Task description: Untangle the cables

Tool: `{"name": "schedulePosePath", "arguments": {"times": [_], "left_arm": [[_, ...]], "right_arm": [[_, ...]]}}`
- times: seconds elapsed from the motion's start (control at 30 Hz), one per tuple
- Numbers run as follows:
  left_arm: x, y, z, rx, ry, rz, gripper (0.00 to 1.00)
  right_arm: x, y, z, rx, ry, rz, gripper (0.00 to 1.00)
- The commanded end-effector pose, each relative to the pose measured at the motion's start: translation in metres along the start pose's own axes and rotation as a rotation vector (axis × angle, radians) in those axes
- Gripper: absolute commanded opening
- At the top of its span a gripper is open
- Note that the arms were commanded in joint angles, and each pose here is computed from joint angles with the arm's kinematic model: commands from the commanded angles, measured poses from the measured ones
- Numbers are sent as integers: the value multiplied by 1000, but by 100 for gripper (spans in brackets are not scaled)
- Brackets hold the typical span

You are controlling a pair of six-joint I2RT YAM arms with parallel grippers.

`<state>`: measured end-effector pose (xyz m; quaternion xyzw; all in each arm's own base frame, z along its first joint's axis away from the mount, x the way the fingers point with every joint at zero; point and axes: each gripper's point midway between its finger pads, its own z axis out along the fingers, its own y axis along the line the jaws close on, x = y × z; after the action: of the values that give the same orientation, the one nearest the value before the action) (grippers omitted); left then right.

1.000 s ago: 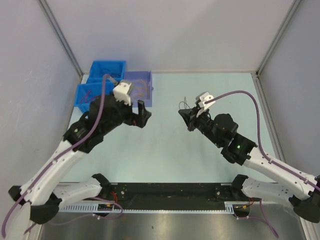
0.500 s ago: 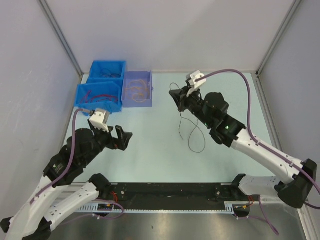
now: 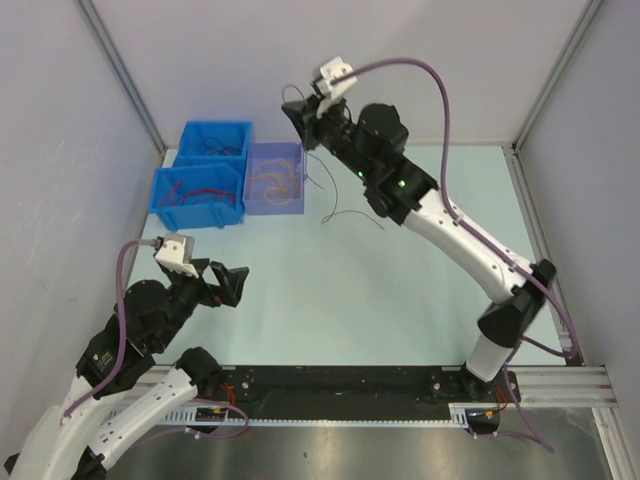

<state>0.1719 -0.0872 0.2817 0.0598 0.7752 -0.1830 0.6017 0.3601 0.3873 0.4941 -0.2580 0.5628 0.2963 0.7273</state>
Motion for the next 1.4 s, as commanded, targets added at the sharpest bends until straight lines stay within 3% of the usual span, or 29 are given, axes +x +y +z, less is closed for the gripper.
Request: {"name": "schedulePosePath", "arguments": {"times": [0.0, 0.1, 0.23, 0.57, 0.73, 1.07, 1.37], "left_arm": [[-7, 5, 1, -28, -38, -20, 100], [-6, 5, 1, -28, -36, -20, 100], [-7, 5, 0, -27, -44, -24, 100], [-6, 6, 1, -36, -41, -26, 100], [-6, 9, 4, -52, -35, -25, 100], [-3, 11, 12, -70, -13, -16, 100], [-4, 15, 12, -87, -19, -18, 100]], "right_arm": [[-57, 8, 33, -51, -127, -91, 0], [-72, 7, 60, -44, -193, -118, 0], [-61, -5, 89, 6, -303, -139, 0], [-2, -25, 132, -60, -499, -110, 0], [44, -36, 146, -72, -484, -53, 0], [91, -49, 153, -86, -465, 78, 0], [195, -48, 151, -69, -270, 200, 0]]}}
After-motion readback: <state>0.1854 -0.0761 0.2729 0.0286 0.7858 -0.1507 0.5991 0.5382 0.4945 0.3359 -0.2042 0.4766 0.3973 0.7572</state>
